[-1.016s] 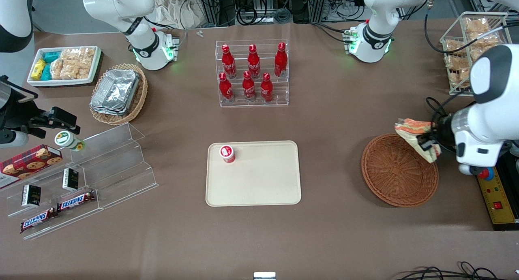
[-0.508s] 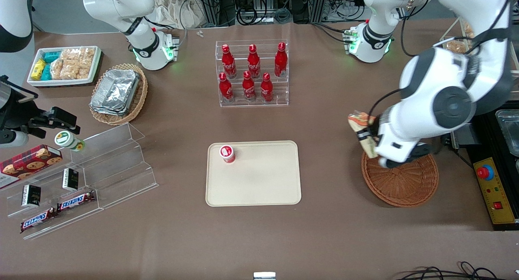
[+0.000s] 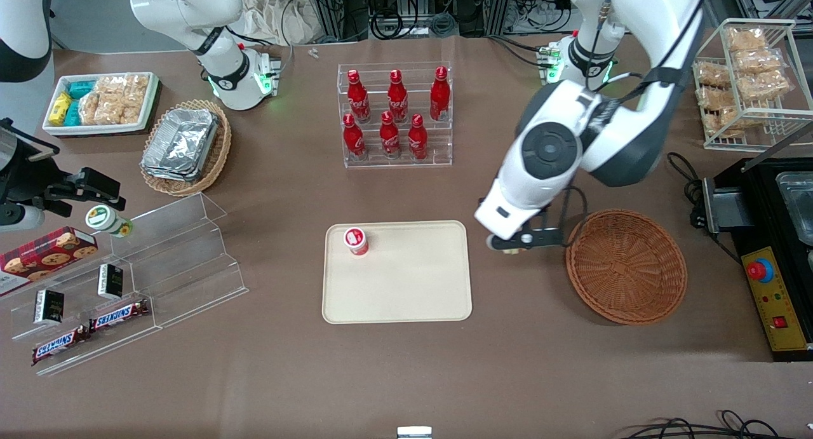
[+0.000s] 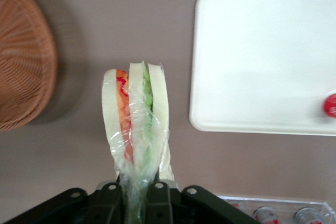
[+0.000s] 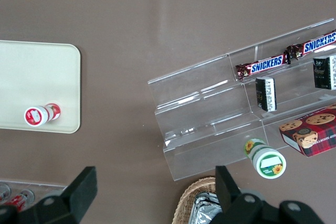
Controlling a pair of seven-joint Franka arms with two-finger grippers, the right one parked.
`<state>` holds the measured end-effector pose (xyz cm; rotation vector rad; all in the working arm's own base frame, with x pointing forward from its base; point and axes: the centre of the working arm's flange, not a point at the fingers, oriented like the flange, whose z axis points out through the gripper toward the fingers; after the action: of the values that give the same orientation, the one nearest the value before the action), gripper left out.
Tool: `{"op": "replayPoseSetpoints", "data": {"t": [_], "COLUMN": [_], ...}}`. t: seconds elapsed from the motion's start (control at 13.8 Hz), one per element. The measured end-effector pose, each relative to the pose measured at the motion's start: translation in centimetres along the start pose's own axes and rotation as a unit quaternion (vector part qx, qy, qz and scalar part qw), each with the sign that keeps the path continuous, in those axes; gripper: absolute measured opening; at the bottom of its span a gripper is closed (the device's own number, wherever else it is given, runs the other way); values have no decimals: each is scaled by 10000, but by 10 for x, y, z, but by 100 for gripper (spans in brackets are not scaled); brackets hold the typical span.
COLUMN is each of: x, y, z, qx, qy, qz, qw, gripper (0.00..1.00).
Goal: Place sandwich from basket to tray
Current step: 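Lower the held sandwich onto the white tray and open the gripper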
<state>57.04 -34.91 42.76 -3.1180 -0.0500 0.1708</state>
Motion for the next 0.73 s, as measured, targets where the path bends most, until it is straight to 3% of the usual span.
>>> {"op": "replayPoseSetpoints", "data": {"t": [0.36,0.51,0.73], "x": [18,25,28], "y": [45,58,72], "z": [56,88,135], "qx": [-543,-721,-818], "qy": [356,392,296], "qz": [322,378,465], "qw": [9974,9959,9951], "gripper": [15,15,15]}}
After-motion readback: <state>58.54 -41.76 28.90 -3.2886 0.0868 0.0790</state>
